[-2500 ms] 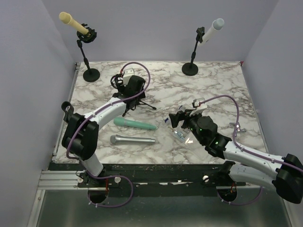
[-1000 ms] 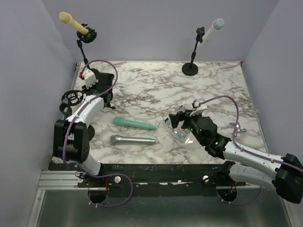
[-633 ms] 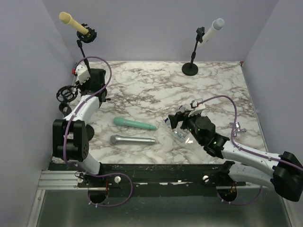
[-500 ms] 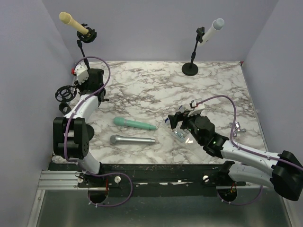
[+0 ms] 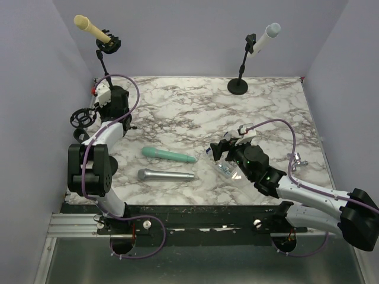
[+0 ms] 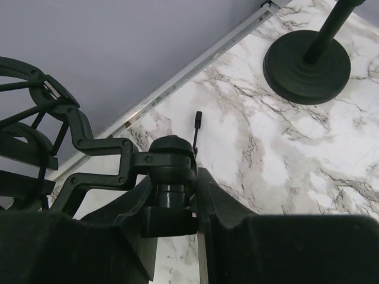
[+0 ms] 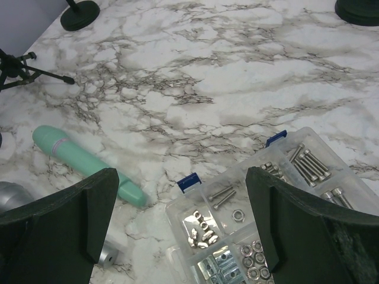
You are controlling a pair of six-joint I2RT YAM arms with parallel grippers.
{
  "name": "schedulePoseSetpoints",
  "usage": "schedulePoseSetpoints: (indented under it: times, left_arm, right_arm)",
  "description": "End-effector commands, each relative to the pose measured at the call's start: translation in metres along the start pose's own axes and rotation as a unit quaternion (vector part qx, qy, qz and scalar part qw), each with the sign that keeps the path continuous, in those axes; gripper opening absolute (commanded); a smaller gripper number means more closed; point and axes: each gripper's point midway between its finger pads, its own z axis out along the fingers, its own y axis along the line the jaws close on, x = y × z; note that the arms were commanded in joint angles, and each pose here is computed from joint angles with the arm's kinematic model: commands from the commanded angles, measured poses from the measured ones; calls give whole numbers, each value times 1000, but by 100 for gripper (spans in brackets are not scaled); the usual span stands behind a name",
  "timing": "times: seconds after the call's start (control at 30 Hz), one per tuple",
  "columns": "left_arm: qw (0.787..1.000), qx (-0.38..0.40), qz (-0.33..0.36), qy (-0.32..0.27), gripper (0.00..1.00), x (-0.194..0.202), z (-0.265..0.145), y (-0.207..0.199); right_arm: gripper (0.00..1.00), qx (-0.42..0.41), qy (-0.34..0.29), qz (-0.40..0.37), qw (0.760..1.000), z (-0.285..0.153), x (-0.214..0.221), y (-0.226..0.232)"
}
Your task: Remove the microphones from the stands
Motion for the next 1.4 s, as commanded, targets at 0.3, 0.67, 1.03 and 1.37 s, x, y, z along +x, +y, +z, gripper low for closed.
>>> schedulePoseSetpoints:
  times: [0.3,0.67,1.03,1.37]
  left_arm:
    - [999,10,-30,25,68,-20,-15,4]
    - [983,125,-63,115,77,-23,-59,-24]
    - [926,341,-142,80,78,-82,-131,-73]
    - [885,411,-206,-69,80,-202,-143,-78]
  right_arm:
    - [98,1,-15,10,1000,-2,-5,-2]
    - [98,-3,-15,14,1000,-3,-6,-1]
    - [98,-6,-12,16,1000,-1,-4,1]
    - [98,3,-9,12,1000,0,-1,-3]
